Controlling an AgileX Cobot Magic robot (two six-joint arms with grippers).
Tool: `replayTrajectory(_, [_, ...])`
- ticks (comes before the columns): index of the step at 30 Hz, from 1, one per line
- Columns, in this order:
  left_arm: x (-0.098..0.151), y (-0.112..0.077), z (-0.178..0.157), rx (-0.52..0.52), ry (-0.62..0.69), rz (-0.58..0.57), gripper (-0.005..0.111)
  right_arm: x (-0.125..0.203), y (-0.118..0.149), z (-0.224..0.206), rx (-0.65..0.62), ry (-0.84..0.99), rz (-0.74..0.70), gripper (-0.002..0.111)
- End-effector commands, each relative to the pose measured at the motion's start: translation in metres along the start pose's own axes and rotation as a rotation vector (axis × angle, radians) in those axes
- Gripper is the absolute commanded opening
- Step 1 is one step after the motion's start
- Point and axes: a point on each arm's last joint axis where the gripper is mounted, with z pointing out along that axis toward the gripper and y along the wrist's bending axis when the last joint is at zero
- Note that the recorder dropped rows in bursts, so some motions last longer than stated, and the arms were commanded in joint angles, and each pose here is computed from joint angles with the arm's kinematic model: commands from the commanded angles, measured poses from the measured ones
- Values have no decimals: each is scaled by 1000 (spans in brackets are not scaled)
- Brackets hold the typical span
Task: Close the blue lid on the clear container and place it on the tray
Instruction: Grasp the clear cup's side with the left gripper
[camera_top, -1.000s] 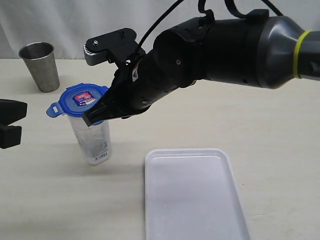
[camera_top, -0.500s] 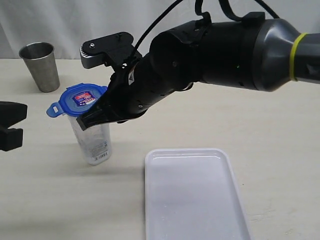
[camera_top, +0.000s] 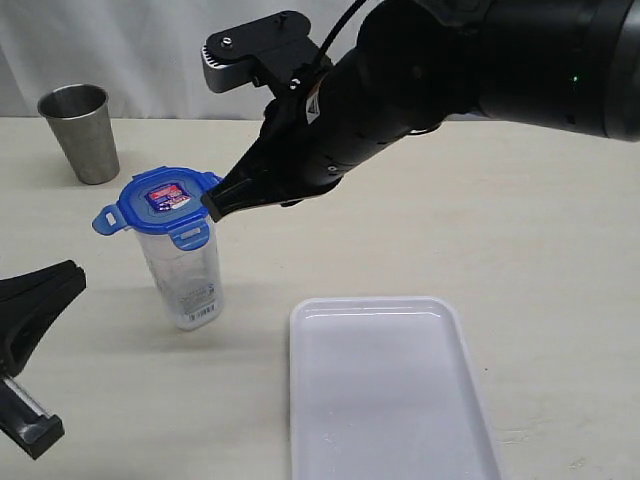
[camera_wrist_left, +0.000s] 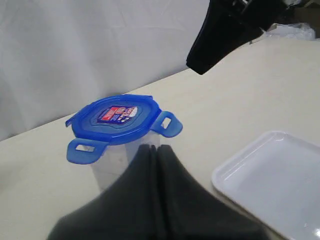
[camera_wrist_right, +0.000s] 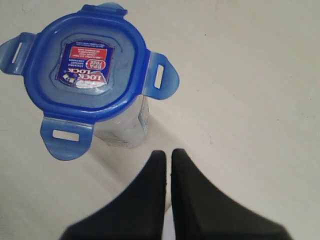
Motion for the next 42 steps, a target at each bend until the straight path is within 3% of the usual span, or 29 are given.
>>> replayTrajectory(1, [4, 1, -1, -25, 11, -5, 0, 1, -4, -4, 13, 2, -13, 4])
replayTrajectory(4, [8, 9, 5, -94, 26, -34, 0, 0, -4, -4, 13, 0, -13, 4])
replayTrajectory(17, [63, 12, 46, -98, 201, -26, 1, -2, -4, -4, 17, -25, -19, 4])
replayTrajectory(19, [71, 11, 48, -90, 224, -5, 6, -3, -4, -4, 16, -36, -19, 4])
replayTrajectory(22, [82, 9, 49, -60, 291, 23, 24, -4, -4, -4, 15, -48, -21, 4])
replayTrajectory(27, [87, 10, 56, -59, 310, 24, 82, -4, -4, -4, 16, -52, -36, 4])
replayTrajectory(29, [84, 12, 64, -65, 283, 29, 94, -4, -4, -4, 16, -52, -37, 4])
replayTrajectory(35, [84, 17, 90, -34, 350, 23, 96, -4, -4, -4, 16, -52, -41, 4])
replayTrajectory(42, [84, 21, 102, -45, 337, 25, 96, -4, -4, -4, 16, -52, -51, 4])
